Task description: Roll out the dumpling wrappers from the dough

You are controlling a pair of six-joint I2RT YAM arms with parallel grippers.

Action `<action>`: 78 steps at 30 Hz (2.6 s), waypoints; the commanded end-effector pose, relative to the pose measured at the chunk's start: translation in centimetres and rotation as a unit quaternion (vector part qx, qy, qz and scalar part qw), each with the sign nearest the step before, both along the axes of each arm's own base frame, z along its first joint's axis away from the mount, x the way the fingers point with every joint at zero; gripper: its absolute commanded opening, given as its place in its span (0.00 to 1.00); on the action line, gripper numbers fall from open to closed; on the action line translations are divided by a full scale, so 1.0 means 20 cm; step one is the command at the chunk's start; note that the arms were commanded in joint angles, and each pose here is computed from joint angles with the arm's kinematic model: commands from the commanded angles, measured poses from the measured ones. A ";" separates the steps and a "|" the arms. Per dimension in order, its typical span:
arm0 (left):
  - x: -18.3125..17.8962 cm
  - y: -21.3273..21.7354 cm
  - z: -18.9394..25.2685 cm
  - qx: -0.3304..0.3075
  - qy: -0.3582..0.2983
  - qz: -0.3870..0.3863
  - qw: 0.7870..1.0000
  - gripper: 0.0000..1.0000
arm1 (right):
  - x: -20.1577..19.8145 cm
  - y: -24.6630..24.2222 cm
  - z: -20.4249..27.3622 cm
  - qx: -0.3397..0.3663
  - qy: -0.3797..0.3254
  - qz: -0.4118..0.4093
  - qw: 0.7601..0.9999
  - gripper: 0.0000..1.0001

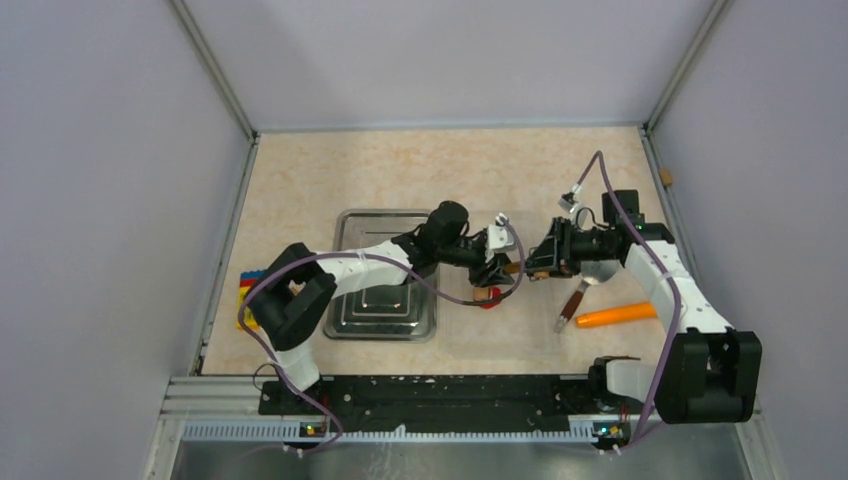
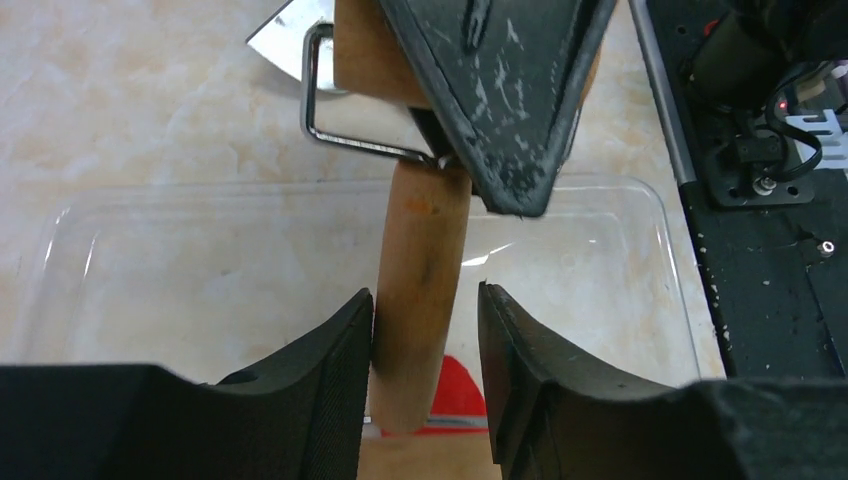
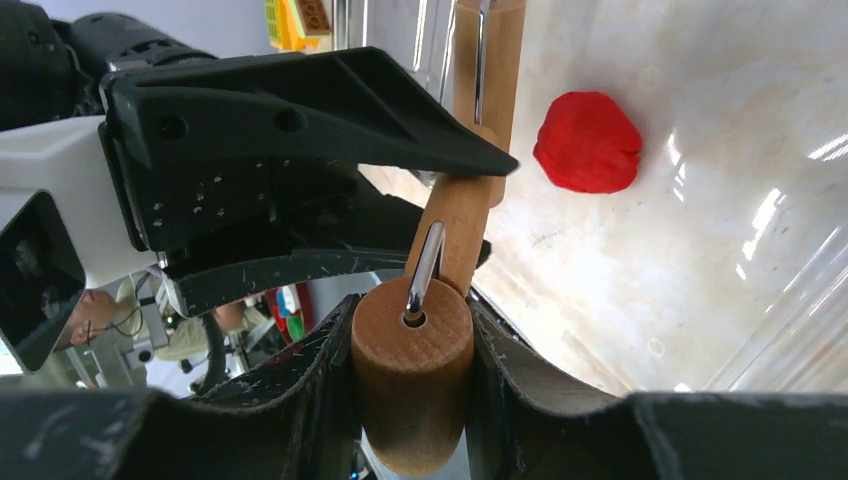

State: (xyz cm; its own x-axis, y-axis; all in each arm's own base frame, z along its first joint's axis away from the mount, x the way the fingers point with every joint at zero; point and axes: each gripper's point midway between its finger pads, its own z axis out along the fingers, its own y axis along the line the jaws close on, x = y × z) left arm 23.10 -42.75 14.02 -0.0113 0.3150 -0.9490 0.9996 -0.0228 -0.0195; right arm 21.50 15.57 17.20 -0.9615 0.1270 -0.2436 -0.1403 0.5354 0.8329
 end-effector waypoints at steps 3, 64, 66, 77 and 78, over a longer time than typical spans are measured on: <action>0.01 -0.12 0.10 -0.040 -0.054 -0.058 0.996 0.36 | -0.05 0.03 0.11 0.036 -0.035 0.016 0.999 0.00; 0.02 -0.08 0.05 -0.040 0.083 0.060 0.994 0.00 | 0.14 -0.06 0.07 -0.134 -0.063 0.009 0.989 0.00; 0.05 -0.10 0.01 -0.039 0.096 0.078 0.992 0.00 | 0.14 -0.09 0.03 -0.155 -0.064 0.006 0.986 0.00; 0.08 -0.15 -0.28 -0.048 0.087 0.086 0.991 0.00 | 0.16 -0.16 -0.20 -0.226 -0.050 -0.005 0.973 0.00; 0.08 -0.15 -0.33 -0.045 0.085 0.087 0.992 0.00 | 0.15 -0.16 -0.22 -0.230 -0.050 -0.001 0.972 0.00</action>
State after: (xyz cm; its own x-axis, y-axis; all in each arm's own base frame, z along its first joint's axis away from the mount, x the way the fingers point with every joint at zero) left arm 23.96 -45.82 10.28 -0.2098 0.2227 -0.9521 0.9768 0.0917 -0.1938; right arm 24.23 13.09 13.83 -0.9407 0.0127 -0.3390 -0.1890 0.8102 0.5548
